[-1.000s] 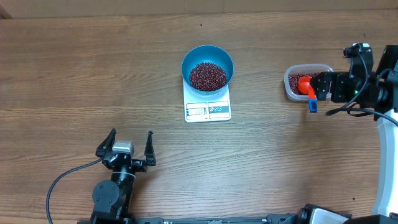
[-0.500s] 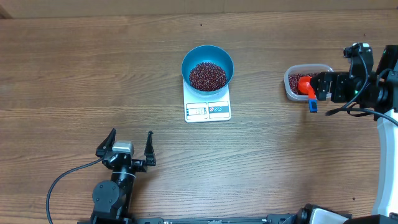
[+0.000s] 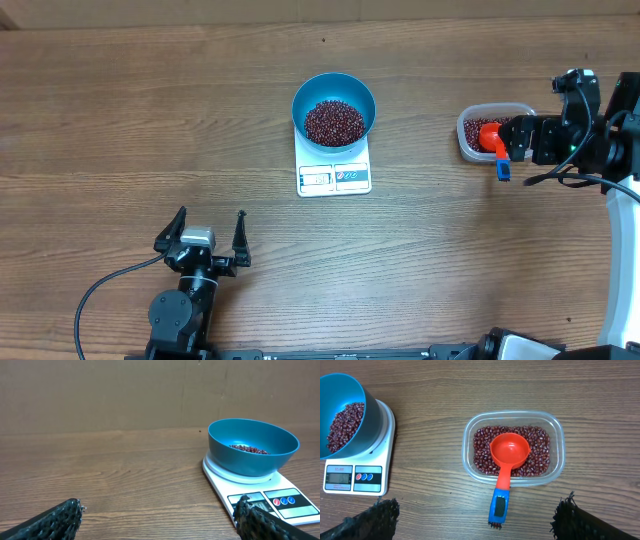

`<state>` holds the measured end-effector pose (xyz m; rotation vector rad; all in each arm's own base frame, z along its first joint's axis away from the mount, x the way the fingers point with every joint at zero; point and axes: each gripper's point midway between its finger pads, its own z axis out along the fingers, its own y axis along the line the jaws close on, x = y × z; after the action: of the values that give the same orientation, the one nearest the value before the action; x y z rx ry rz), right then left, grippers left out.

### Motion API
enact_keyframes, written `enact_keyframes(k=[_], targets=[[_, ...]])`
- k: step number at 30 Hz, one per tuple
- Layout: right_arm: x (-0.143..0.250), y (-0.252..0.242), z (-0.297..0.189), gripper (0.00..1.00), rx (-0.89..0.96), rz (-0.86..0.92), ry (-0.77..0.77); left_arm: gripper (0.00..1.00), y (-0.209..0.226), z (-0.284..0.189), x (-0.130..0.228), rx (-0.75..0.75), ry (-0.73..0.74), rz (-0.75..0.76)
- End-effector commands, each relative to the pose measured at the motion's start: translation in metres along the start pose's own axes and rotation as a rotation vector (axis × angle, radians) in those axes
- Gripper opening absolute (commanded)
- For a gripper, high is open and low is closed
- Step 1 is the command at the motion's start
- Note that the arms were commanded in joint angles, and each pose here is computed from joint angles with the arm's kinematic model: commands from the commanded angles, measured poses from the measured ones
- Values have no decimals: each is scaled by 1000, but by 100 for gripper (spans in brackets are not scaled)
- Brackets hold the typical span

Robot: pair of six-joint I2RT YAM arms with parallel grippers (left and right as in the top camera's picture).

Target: Scoop item into bowl and weigh 150g on scale

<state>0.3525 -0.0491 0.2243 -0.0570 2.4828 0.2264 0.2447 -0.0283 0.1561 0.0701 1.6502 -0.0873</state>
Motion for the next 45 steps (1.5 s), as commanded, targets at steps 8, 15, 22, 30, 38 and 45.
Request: enact_keyframes(k=[8,15,22,30,38,45], targets=[[-7,1,-6,100,0,-15,-24,100,2,0,0,-7,-7,22],[-7,1,-6,100,0,-15,-24,99,2,0,0,-7,-7,22],[-7,1,-6,100,0,-15,-24,100,2,0,0,-7,-7,22],[-7,1,-6,100,0,-15,-24,99,2,0,0,-7,-7,22],[-6,0,-3,100,0,-12,-15,100,2,0,-1,-7,-7,22],[-12,5,-12,100,-4,-28,-78,100,2,0,0,-7,-7,22]])
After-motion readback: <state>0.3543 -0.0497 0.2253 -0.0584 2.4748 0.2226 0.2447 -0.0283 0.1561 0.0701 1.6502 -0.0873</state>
